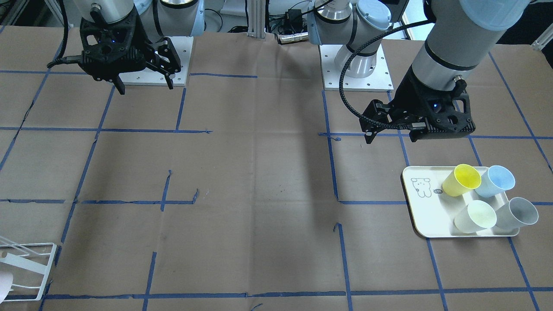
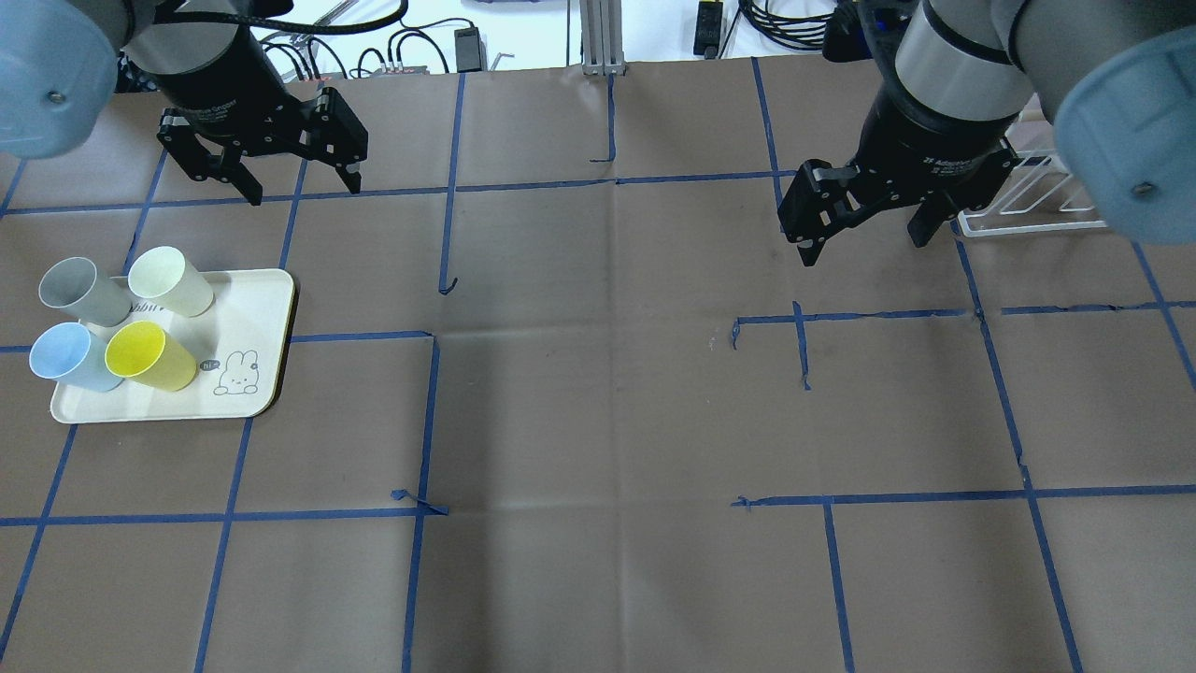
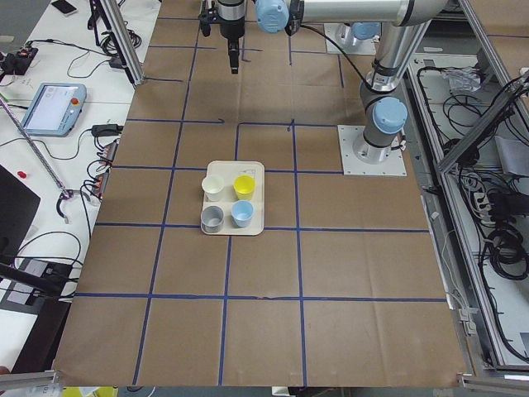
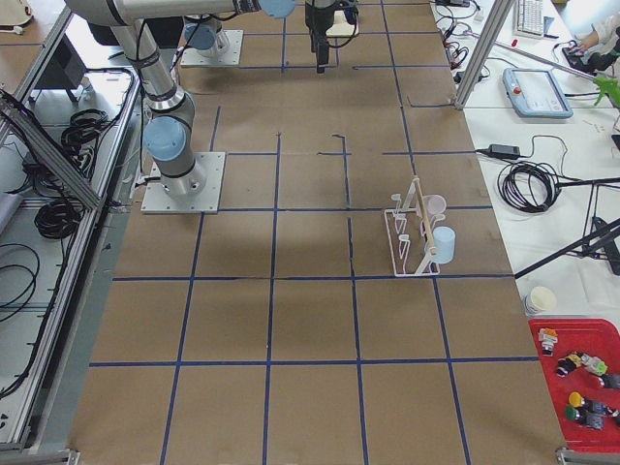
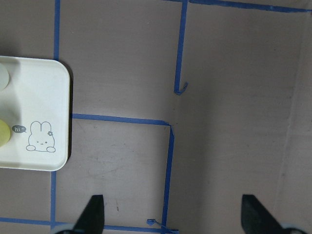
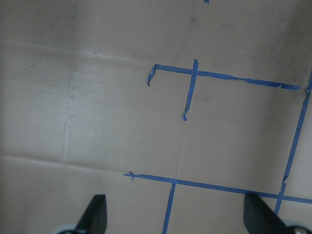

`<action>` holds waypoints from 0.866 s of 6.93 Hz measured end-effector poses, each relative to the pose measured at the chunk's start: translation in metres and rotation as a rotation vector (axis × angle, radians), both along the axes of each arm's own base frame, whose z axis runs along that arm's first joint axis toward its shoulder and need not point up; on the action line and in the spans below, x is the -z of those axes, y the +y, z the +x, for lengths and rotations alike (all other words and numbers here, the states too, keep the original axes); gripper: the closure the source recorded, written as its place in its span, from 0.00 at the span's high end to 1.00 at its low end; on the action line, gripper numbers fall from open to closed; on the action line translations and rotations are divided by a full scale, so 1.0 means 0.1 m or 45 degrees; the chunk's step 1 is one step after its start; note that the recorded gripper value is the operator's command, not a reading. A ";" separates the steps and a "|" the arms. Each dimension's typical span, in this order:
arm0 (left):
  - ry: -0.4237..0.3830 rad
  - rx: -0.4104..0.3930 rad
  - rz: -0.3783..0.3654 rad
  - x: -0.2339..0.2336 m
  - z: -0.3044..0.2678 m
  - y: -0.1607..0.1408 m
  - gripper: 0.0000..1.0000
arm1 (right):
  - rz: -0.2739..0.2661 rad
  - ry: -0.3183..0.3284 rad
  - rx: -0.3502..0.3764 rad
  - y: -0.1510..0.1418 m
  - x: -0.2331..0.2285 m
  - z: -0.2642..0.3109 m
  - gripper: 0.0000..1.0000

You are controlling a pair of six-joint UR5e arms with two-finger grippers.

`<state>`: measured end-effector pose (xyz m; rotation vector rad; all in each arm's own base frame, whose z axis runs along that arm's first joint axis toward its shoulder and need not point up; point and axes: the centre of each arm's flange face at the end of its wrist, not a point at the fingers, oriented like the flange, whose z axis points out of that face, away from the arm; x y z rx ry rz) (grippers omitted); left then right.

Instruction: Transfer IKEA cup to right arm and place on rack

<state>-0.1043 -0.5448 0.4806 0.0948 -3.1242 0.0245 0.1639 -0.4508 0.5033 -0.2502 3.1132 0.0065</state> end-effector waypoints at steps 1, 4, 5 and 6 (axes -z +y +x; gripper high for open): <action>0.000 0.014 0.001 0.00 0.00 0.00 0.99 | 0.000 0.001 0.000 0.00 0.00 0.00 1.00; 0.000 0.023 0.004 -0.01 -0.01 0.01 0.99 | -0.008 0.006 -0.008 -0.01 -0.02 0.00 1.00; 0.000 0.023 0.006 -0.01 -0.01 0.02 0.99 | -0.010 0.013 -0.009 -0.02 -0.03 -0.01 1.00; 0.001 0.023 0.010 -0.01 -0.01 0.02 0.99 | -0.009 0.015 -0.009 -0.02 -0.02 -0.01 1.00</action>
